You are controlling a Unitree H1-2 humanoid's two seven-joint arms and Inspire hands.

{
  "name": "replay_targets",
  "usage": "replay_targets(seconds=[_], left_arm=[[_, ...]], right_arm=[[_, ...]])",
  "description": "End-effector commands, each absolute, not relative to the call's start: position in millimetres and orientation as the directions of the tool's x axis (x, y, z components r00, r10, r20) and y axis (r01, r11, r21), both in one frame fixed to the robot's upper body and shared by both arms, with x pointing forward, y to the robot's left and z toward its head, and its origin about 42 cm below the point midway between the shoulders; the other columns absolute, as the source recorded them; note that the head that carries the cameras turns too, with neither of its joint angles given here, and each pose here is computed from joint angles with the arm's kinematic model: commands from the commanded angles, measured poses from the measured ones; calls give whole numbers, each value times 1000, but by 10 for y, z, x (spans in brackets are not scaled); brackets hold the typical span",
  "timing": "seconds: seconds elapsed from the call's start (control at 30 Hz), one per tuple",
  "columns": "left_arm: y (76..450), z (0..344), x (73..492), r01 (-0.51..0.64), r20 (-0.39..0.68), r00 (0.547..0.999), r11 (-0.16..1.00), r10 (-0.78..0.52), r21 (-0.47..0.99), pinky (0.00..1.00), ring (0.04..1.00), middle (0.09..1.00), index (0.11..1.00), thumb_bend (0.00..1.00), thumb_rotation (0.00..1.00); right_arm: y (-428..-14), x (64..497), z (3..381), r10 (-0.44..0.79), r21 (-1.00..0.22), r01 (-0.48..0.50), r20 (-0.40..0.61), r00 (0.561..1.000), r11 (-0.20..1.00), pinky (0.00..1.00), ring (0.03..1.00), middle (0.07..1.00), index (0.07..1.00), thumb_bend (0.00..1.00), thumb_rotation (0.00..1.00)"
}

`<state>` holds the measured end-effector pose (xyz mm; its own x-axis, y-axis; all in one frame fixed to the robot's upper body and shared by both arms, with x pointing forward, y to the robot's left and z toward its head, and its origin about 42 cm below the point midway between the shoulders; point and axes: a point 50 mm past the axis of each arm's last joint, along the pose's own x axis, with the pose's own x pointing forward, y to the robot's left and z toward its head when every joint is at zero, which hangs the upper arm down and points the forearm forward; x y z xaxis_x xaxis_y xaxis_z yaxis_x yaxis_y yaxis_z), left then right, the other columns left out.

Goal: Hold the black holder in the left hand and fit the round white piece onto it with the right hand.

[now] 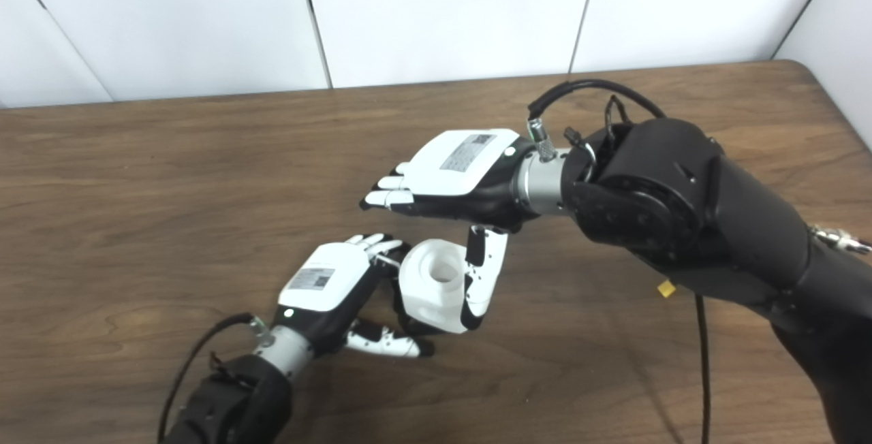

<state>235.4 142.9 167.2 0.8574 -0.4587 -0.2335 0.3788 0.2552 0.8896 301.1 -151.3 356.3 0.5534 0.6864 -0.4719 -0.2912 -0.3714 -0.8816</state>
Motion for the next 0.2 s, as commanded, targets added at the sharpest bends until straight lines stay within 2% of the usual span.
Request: replay_targets(seconds=[0.0, 0.17], left_arm=[[1732, 1524, 2256, 521, -428, 827, 209, -366, 828, 908, 932, 909, 900, 979, 403], [1950, 1672, 2253, 489, -406, 853, 231, -328, 841, 889, 923, 910, 949, 1000, 368]], right_arm=[[-1542, 3046, 3702, 648, -870, -329, -493, 581, -367, 1000, 1000, 1000, 1000, 1000, 490], [-1558, 3054, 3684, 647, -872, -337, -489, 584, -356, 1000, 1000, 1000, 1000, 1000, 496]])
